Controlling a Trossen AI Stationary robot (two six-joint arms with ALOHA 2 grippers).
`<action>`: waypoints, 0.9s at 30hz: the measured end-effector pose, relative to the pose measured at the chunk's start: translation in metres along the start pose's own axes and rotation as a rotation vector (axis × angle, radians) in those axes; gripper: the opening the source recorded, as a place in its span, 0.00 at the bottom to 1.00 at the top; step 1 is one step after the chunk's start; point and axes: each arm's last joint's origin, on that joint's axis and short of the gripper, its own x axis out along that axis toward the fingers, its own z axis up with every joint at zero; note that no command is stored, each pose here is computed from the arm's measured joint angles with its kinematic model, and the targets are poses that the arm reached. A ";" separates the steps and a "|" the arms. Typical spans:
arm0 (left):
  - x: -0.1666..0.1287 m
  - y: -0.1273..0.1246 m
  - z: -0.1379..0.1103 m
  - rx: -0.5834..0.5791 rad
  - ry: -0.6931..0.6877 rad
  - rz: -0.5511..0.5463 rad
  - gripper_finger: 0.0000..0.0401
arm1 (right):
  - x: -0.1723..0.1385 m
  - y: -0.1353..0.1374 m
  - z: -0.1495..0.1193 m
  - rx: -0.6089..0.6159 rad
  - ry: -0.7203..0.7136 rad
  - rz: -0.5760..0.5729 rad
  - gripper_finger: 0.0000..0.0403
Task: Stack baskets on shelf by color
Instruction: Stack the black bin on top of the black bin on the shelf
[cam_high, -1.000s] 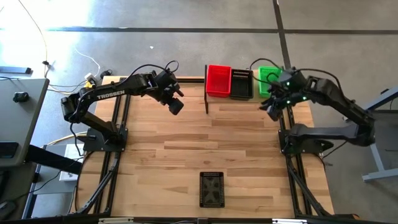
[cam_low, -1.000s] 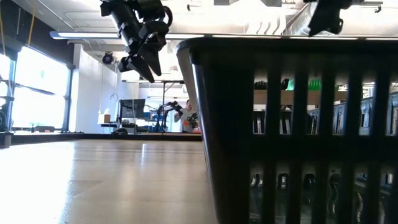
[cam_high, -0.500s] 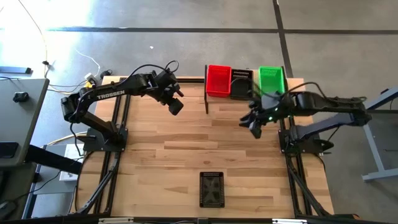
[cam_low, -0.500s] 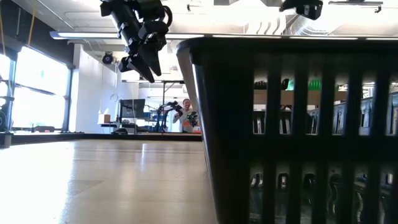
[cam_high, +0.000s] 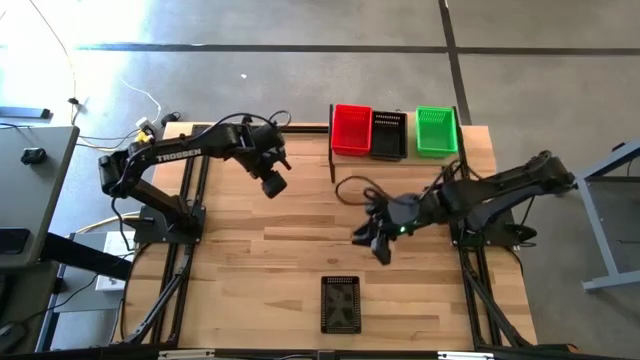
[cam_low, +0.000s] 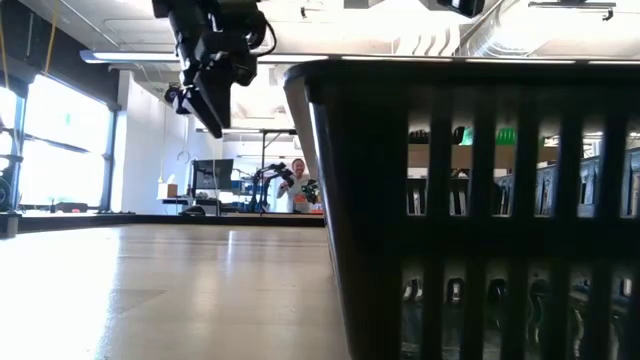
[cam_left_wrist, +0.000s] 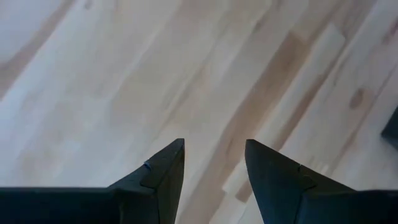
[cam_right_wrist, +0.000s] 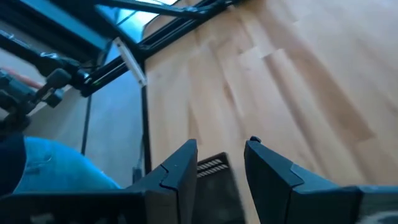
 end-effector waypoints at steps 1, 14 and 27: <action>0.001 -0.003 -0.002 0.010 0.011 -0.001 0.40 | 0.005 0.003 -0.002 -0.003 0.003 0.011 0.29; 0.018 -0.043 -0.028 0.103 0.101 -0.029 0.40 | 0.039 0.061 -0.007 -0.072 0.025 0.139 0.29; 0.019 -0.049 -0.031 0.065 0.100 -0.018 0.40 | 0.077 0.105 -0.047 -0.356 0.332 0.087 0.29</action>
